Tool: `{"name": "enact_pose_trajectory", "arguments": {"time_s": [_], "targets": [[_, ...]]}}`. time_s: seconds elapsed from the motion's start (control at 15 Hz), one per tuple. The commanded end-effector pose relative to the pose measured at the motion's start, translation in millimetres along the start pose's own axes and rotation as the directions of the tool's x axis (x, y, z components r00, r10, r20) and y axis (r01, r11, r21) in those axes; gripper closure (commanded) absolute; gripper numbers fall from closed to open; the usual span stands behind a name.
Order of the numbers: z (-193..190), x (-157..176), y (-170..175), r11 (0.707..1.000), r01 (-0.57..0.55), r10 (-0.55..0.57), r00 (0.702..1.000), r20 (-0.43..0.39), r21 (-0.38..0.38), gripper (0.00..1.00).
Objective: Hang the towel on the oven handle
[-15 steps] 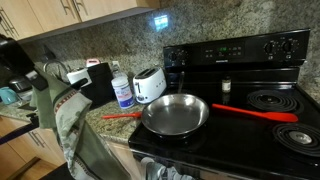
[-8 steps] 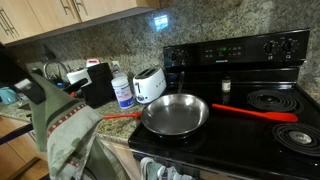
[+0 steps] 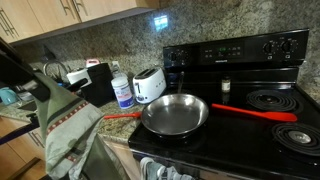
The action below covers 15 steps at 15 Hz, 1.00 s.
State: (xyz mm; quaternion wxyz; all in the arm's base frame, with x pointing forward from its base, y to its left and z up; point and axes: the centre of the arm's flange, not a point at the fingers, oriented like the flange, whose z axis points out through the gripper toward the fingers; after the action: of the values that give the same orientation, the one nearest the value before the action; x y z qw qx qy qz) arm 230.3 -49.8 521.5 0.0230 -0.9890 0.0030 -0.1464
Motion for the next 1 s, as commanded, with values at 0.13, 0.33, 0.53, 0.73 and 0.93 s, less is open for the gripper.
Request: {"name": "enact_pose_trajectory", "arguments": {"time_s": [0.13,0.33,0.53,0.73,0.93], "targets": [[0.0,0.1,-0.6,1.0,0.001,-0.001,1.0,0.0,-0.002,0.96],[21.8,10.5,9.0,0.995,-0.1,0.1,0.995,0.03,0.002,0.99],[25.1,20.1,17.2,0.965,-0.264,0.264,0.965,0.014,0.007,0.99],[18.2,28.2,37.3,0.915,-0.403,0.403,0.915,-0.036,-0.015,0.99],[17.4,35.7,53.5,0.879,-0.473,0.466,0.879,-0.107,-0.06,0.99]]}}
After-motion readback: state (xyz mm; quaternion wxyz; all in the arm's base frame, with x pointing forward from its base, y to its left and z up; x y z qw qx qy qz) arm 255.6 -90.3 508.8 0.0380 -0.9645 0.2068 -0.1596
